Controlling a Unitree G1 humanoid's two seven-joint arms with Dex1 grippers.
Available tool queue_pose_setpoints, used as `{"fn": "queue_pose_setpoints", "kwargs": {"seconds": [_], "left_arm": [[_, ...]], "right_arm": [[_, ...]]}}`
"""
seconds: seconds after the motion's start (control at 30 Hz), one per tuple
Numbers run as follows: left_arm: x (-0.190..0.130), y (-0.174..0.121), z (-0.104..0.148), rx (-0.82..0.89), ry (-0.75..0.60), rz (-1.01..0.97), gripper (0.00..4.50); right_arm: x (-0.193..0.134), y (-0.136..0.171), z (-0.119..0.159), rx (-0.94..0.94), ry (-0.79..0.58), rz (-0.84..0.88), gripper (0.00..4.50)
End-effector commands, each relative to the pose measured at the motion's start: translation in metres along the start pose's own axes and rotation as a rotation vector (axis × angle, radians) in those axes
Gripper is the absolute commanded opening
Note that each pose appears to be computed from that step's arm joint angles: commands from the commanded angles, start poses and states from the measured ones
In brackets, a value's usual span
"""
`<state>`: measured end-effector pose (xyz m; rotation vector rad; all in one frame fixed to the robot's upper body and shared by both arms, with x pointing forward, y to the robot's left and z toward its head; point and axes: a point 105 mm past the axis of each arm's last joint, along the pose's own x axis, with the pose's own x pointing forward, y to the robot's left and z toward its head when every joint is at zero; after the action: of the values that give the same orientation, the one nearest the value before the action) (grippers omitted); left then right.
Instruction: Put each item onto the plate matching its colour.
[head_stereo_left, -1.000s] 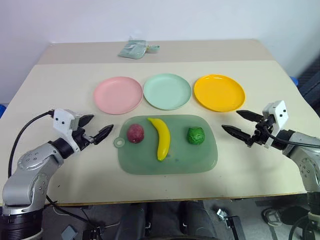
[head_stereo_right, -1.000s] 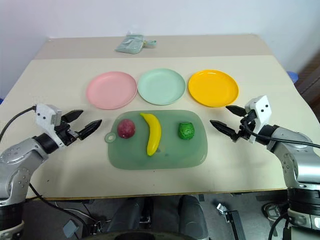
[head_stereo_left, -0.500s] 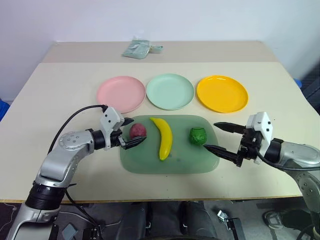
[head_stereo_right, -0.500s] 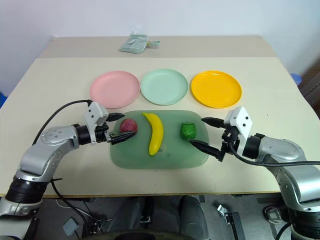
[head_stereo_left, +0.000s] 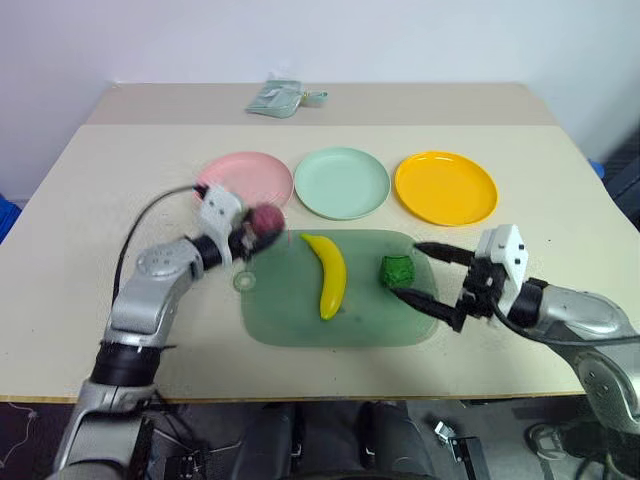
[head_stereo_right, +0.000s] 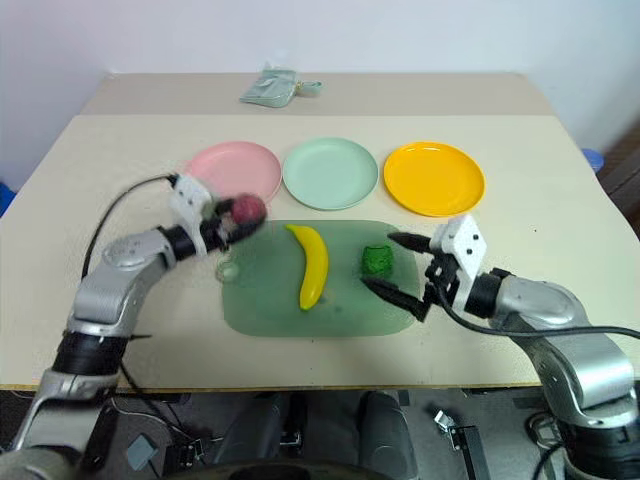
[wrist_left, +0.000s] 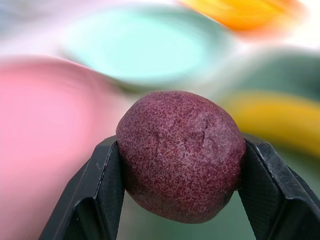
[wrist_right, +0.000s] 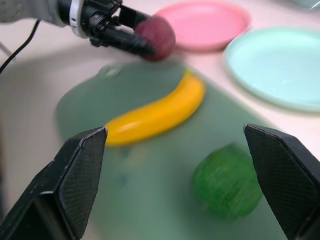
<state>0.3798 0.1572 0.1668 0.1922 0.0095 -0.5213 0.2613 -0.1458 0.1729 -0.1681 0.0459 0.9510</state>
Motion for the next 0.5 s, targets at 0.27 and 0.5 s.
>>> {"fn": "queue_pose_setpoints", "kwargs": {"seconds": [0.27,0.5], "left_arm": [[0.03,0.055,-0.013,-0.111,0.138,0.404,2.52],[0.026,0.06,0.008,-0.145,0.021,0.405,4.47]], "right_arm": [[0.026,0.006,0.011,-0.042,-0.09,0.033,4.5],[0.025,0.006,0.007,-0.052,-0.081,0.014,4.5]]}}
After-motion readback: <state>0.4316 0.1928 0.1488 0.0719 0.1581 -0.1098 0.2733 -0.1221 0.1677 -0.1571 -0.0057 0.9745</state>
